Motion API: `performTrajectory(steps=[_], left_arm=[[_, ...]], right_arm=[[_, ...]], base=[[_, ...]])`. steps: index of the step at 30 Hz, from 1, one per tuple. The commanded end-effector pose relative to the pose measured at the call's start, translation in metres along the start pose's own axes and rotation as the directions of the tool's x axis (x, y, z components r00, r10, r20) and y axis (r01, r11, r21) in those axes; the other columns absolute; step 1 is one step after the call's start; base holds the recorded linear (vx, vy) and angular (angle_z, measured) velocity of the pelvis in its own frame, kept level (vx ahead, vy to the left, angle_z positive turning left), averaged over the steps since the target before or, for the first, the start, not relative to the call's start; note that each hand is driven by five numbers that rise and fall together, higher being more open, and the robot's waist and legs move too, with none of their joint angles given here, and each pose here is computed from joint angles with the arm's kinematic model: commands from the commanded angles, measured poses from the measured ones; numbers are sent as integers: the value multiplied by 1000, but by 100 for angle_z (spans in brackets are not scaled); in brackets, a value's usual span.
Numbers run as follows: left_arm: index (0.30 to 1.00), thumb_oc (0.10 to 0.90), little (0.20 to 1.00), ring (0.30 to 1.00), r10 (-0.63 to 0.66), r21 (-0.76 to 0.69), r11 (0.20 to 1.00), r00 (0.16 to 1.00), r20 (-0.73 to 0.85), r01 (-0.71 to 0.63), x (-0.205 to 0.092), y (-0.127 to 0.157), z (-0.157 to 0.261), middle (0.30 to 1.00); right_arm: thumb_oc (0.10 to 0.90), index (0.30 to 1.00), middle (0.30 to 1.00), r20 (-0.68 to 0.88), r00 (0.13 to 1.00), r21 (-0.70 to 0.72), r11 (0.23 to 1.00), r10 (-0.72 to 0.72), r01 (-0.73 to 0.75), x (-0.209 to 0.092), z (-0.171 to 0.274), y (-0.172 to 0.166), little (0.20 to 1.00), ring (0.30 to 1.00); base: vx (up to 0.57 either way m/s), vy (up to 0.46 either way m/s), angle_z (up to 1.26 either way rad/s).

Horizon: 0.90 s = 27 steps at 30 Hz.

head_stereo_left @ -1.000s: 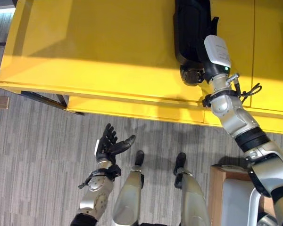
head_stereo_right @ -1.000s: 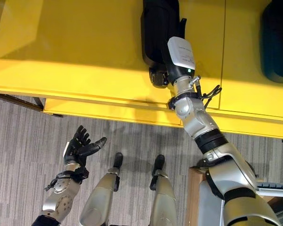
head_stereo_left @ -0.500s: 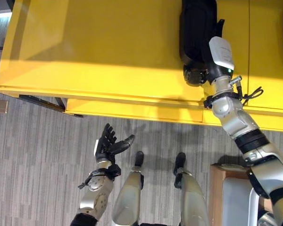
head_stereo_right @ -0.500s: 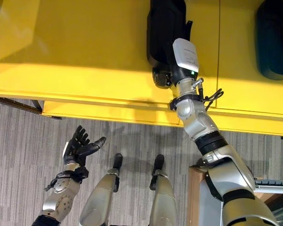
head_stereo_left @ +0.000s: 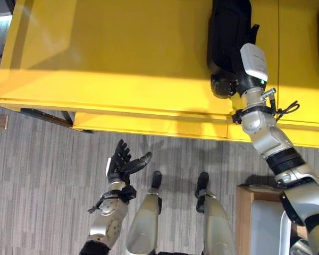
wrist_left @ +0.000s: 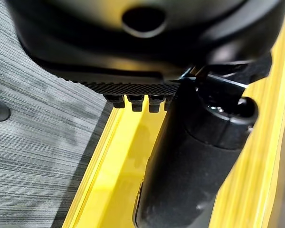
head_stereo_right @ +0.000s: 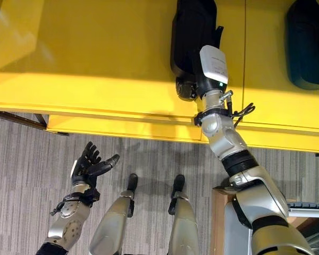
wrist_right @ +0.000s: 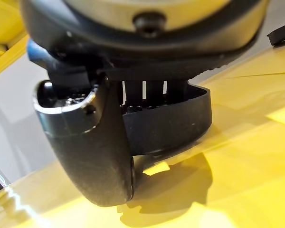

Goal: Move parts from the plastic box to the shelf.

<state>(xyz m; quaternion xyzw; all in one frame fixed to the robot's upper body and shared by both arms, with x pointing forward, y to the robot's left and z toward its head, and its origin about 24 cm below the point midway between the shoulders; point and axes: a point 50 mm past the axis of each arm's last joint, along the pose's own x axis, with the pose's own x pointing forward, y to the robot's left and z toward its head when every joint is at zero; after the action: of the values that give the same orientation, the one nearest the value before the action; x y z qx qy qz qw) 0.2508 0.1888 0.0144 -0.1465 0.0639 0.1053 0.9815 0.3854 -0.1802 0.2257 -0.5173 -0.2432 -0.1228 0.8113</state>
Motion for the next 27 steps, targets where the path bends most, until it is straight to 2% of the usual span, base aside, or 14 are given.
performTrajectory(steps=[1, 2, 13, 27], left_arm=[[1000, 900, 1000, 1000, -5, -48, 999, 984, 181, 13, -9, 4, 31, 1000], [1000, 900, 1000, 1000, -5, -47, 999, 983, 183, 14, -9, 4, 31, 1000], [1000, 900, 1000, 1000, 8, -38, 999, 981, 192, -1, -8, 9, 34, 1000], [1000, 900, 1000, 1000, 33, -36, 999, 978, 205, -26, -7, 15, 38, 1000]], right_arm=[[471, 399, 399, -254, 967, -253, 965, 0, -67, -20, -79, -30, 399, 399], [900, 1000, 1000, -247, 969, -268, 961, 2, -70, -19, -79, -33, 1000, 1000], [900, 1000, 1000, -93, 993, -435, 894, 74, -108, -6, -57, -54, 1000, 1000], [900, 1000, 1000, 87, 993, -460, 887, 78, -29, -12, -26, -77, 1000, 1000]], base=[[0, 0, 0], [0, 0, 0], [0, 0, 0], [2, 2, -2]])
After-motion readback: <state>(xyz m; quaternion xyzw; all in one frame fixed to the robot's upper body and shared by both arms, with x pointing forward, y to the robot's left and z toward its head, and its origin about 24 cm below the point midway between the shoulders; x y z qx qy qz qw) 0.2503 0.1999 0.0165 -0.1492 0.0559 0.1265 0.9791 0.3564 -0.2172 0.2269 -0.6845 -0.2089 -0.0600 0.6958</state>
